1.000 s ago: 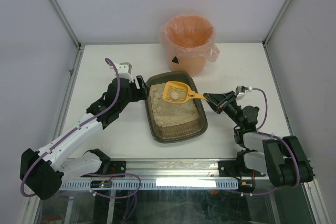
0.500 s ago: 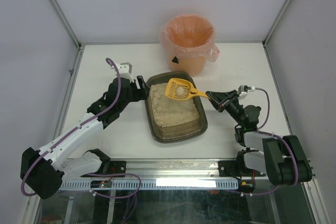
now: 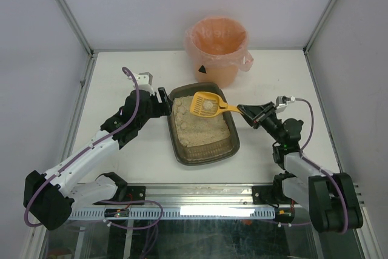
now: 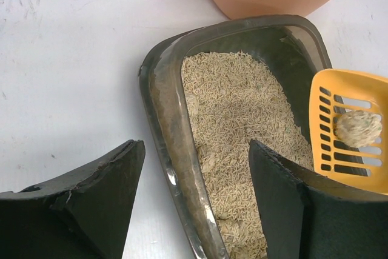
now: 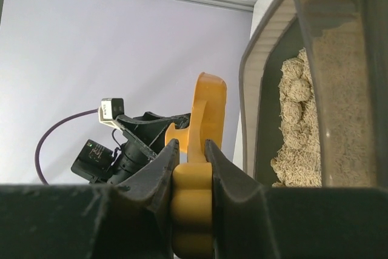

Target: Clean the litter box

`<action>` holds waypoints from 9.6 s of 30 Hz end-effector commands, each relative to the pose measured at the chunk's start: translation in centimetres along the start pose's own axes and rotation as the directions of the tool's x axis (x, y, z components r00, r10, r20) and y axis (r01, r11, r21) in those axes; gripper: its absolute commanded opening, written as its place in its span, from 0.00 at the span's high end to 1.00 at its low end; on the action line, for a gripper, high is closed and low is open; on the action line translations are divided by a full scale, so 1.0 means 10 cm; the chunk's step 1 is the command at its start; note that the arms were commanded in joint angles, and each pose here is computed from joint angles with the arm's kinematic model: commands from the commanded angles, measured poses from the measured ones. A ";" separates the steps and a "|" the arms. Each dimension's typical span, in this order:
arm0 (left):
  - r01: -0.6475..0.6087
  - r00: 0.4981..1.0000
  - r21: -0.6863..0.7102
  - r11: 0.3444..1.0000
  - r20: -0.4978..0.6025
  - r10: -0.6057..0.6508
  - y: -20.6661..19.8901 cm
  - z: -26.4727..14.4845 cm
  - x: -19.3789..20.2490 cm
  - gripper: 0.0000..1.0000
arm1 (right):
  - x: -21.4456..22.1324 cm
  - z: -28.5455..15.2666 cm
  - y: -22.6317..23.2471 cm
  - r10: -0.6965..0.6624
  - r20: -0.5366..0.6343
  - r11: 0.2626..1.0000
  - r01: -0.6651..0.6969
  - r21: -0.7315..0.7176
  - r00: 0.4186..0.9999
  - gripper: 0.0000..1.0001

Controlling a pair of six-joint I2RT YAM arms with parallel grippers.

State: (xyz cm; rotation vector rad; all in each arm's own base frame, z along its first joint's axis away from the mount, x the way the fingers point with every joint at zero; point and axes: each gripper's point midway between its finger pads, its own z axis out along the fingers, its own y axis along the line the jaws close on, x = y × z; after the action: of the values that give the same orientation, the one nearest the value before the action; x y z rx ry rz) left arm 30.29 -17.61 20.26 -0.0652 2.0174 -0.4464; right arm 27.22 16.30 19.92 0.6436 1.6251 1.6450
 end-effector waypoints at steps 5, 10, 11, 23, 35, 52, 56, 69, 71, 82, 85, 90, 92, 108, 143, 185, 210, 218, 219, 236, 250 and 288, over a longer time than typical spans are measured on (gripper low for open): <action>0.013 0.995 0.003 1.000 0.094 -0.013 0.00 -0.09 -0.26 0.28 | -0.21 0.05 0.66 -0.163 0.047 0.986 0.164 -0.017 0.986 1.00; 0.011 0.994 -0.006 1.000 0.105 -0.010 0.02 -0.13 -0.30 0.27 | -0.43 0.18 0.96 -0.137 0.083 0.991 0.135 0.025 0.987 1.00; 0.010 0.994 -0.008 1.000 0.107 -0.009 0.03 -0.14 -0.31 0.27 | -0.48 0.22 1.11 -0.144 0.090 0.989 0.145 0.004 0.985 1.00; 0.015 0.994 -0.011 1.000 0.113 -0.014 0.04 -0.17 -0.32 0.26 | -1.30 0.92 1.83 -0.236 0.164 0.969 0.246 -0.038 0.958 1.00; 0.005 0.998 0.015 1.000 0.058 -0.006 -0.03 -0.07 -0.21 0.25 | -2.04 1.51 1.91 -0.745 0.199 0.654 0.756 0.028 0.637 1.00; -0.004 1.000 0.025 1.000 0.031 0.003 -0.06 -0.02 -0.15 0.25 | -2.27 1.64 1.97 -0.949 0.109 0.306 0.946 0.103 0.295 1.00; -0.006 1.000 0.030 1.000 0.021 0.005 -0.07 0.00 -0.12 0.25 | -2.32 1.57 2.13 -0.936 0.158 0.338 0.929 0.149 0.315 1.00; 0.009 1.000 0.025 1.000 -0.028 -0.009 -0.09 0.12 -0.01 0.30 | -1.62 1.01 2.60 -0.856 0.229 0.503 0.850 0.156 0.464 1.00; 0.010 0.999 0.029 1.000 -0.037 -0.008 -0.10 0.15 0.01 0.30 | -1.34 0.94 2.54 -0.853 0.197 0.512 0.848 0.136 0.483 1.00; 0.005 0.995 0.041 0.999 -0.095 -0.001 -0.16 0.35 0.16 0.40 | -0.27 0.54 1.62 -0.797 -0.152 0.558 0.809 0.183 0.584 1.00; 0.002 0.994 0.047 0.999 -0.114 0.003 -0.17 0.38 0.21 0.41 | -0.10 0.49 1.32 -0.764 -0.245 0.555 0.802 0.221 0.597 1.00; 0.007 0.989 0.060 0.998 -0.149 0.002 -0.17 0.38 0.33 0.43 | 0.16 0.55 0.84 -0.706 -0.386 0.528 0.805 0.270 0.593 1.00; 0.010 0.987 0.056 0.998 -0.158 -0.001 -0.15 0.38 0.38 0.45 | 0.22 0.58 0.71 -0.695 -0.419 0.504 0.812 0.294 0.584 1.00; 0.028 0.979 0.078 0.997 -0.205 -0.012 -0.13 0.24 0.62 0.50 | 0.52 0.53 0.29 -0.622 -0.631 0.248 0.881 0.404 0.464 1.00; -0.002 0.942 0.096 0.995 -0.335 0.034 -0.20 0.28 1.16 0.63 | 1.38 0.48 -0.96 -0.254 -0.402 0.721 0.449 0.528 0.880 1.00; -0.025 1.000 0.025 0.999 -0.008 0.026 -0.13 -0.03 0.00 0.28 | 0.56 0.15 -0.44 -0.083 0.042 0.978 0.074 0.194 0.996 1.00; -0.017 0.999 0.005 1.000 0.047 0.017 -0.09 -0.08 -0.16 0.22 | 0.14 0.02 0.06 -0.034 0.009 0.997 0.035 -0.071 0.999 1.00; -0.017 0.999 0.004 1.000 0.039 0.017 -0.09 -0.05 -0.13 0.22 | 0.04 -0.02 0.05 0.008 0.033 0.995 -0.005 -0.096 0.999 1.00; -0.018 0.999 0.004 1.000 0.037 0.018 -0.09 -0.05 -0.13 0.22 | -0.05 -0.06 -0.03 0.031 0.068 0.997 -0.026 -0.071 0.997 1.00; -0.010 1.000 0.007 1.000 0.009 0.009 -0.08 0.00 -0.02 0.22 | -0.01 0.03 0.04 -0.006 0.008 0.997 0.006 -0.075 1.000 1.00; 0.030 0.999 0.023 0.999 -0.045 -0.029 -0.09 0.08 0.18 0.33 | -0.26 0.13 -0.23 -0.311 0.010 0.907 0.294 0.303 0.950 1.00; 0.008 0.960 0.009 1.000 -0.279 -0.005 0.00 0.53 1.05 0.62 | 0.75 1.09 -0.80 -0.415 -0.507 0.638 0.639 0.429 0.755 1.00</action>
State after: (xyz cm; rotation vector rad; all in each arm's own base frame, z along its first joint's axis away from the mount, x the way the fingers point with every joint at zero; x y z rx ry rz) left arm 29.62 -20.53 9.47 -0.0029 2.2976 -0.4229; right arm 34.71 27.45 16.00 0.0218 2.2400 0.7401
